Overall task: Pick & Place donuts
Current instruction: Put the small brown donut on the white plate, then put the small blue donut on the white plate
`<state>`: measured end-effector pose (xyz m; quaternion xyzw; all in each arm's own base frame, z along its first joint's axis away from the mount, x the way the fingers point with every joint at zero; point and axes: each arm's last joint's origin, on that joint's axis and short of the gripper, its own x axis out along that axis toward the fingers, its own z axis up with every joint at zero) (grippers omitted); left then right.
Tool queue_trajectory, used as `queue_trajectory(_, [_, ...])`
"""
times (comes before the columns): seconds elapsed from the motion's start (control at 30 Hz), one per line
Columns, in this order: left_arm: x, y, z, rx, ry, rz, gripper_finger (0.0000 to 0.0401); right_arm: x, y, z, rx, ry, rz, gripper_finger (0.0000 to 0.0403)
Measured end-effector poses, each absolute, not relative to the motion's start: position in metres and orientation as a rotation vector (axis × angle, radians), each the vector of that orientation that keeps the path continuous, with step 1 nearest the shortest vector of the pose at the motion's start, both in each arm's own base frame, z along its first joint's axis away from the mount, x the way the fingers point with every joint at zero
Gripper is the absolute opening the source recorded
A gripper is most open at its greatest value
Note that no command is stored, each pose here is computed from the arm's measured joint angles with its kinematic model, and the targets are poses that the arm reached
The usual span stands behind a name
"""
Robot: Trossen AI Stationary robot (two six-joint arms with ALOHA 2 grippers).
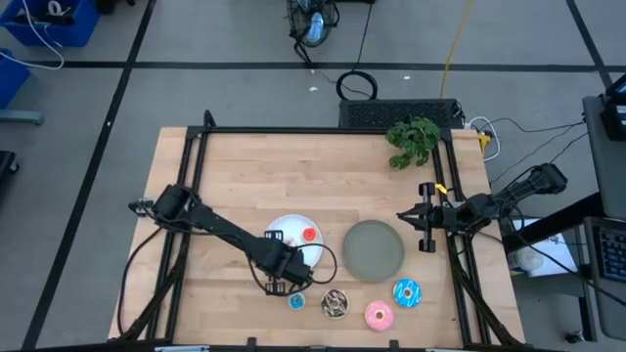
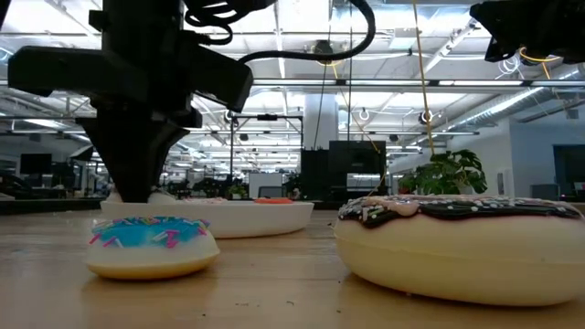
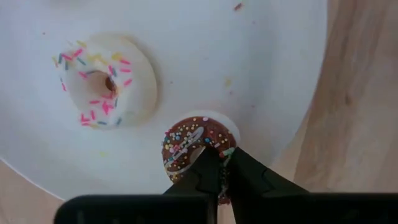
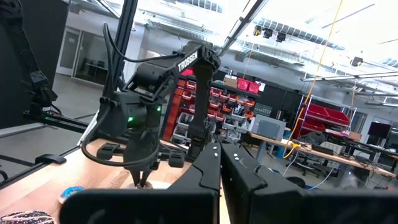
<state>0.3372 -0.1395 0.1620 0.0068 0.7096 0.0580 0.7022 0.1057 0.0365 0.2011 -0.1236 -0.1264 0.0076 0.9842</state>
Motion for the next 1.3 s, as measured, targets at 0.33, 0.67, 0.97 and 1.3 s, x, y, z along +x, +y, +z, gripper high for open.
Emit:
queue_trajectory(0.33, [0.340, -0.130, 0.162, 0.030, 1.600, 0.084, 0.0051, 0.106, 0.037, 0.201, -0.248, -0.254, 0.015, 0.0000])
queue_trajectory(0.67, [0.343, -0.124, 0.162, -0.003, 1.616, 0.057, 0.0134, 0.106, 0.037, 0.200, -0.254, -0.241, 0.018, 0.0000])
queue_trajectory(0.97, [0.346, -0.125, 0.176, -0.025, 1.622, 0.077, 0.0211, 0.106, 0.037, 0.200, -0.254, -0.239, 0.018, 0.0000])
queue_trajectory(1.3, [0.354, -0.138, 0.226, -0.057, 1.596, 0.077, 0.0225, 0.106, 0.037, 0.200, -0.255, -0.238, 0.018, 0.0000])
